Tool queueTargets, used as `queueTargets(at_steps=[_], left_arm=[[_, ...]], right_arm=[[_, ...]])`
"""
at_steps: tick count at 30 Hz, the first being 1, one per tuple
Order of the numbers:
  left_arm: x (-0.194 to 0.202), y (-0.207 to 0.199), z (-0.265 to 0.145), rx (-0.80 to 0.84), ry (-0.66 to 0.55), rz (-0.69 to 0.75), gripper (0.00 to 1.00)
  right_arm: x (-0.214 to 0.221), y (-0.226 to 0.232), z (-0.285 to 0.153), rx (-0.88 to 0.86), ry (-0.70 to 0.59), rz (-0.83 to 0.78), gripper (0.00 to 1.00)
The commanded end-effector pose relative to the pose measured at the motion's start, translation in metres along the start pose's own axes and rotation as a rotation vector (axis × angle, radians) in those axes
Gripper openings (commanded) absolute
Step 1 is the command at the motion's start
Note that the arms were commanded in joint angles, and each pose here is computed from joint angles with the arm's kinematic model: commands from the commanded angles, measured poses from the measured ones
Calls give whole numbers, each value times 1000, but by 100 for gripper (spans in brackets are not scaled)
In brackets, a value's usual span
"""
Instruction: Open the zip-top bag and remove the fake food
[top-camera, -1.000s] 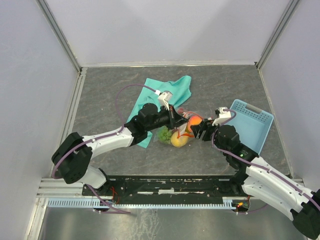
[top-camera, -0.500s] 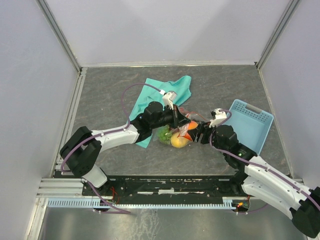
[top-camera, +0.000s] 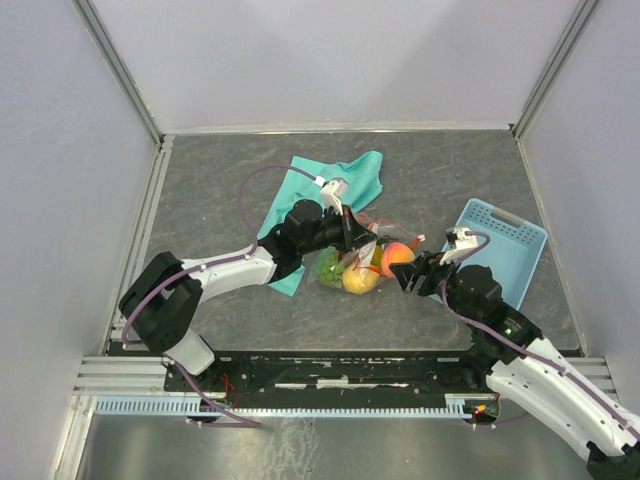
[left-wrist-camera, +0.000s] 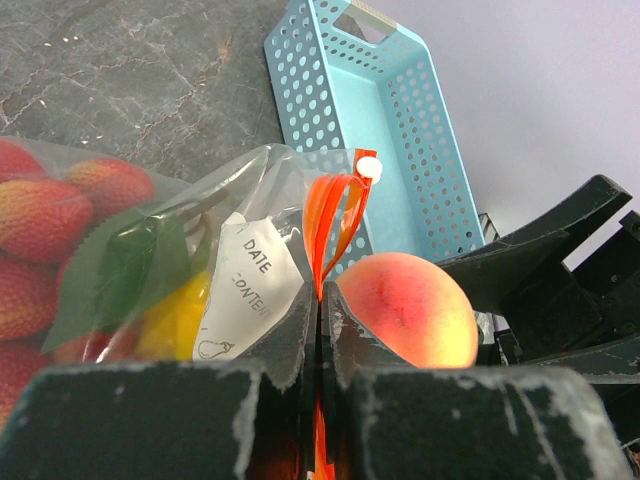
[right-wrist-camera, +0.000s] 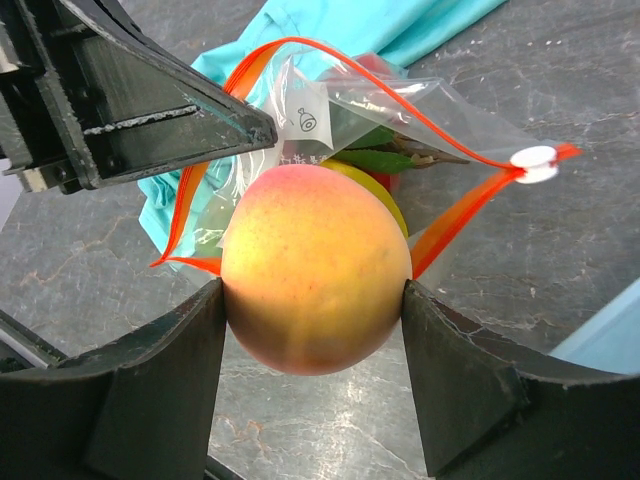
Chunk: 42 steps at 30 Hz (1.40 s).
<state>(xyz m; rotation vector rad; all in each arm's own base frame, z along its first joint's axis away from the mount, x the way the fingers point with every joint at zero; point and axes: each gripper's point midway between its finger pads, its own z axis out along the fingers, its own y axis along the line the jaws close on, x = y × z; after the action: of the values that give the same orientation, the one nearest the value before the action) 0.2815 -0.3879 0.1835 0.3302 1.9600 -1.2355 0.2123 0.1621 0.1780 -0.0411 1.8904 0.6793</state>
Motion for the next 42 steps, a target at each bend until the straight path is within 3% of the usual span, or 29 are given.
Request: queueTargets(at_steps=[1,12,20,22,26,27,32,35,38,42], left_arm=[[-22,5,2,-28,-62,38,3],[-19,2,-13,-18,-59,62,3],[-17,-8,-30,17,-59,71,3],[-16,-11,-33,29,-55,80,3],[-11,-14,-36,52,-38,85,3],[-10,-15,-36,60,-34,87,3],[-7,-23,-37,102,-11,93,3],[-6,-28,-39,125,-5,93,3],[-6,-31,-39,141,-2,93,3],[-5,-35,-40,159,3,84,3]], right_arm=[[-38,-5,-25,48,-114,-8,40],[-72,-94,-81,558,-273,-41,42],[-46,-120,-66,710,-189,-24,48],[-39,-124,-60,714,-169,-3,58],[-34,-119,-49,667,-137,5,95],[-35,-117,-47,651,-134,0,100],[-43,-101,-41,589,-88,-32,99],[-48,-59,-22,333,-92,-44,100],[-42,11,-4,-72,-62,-80,84],[-16,47,21,-258,109,-79,52]])
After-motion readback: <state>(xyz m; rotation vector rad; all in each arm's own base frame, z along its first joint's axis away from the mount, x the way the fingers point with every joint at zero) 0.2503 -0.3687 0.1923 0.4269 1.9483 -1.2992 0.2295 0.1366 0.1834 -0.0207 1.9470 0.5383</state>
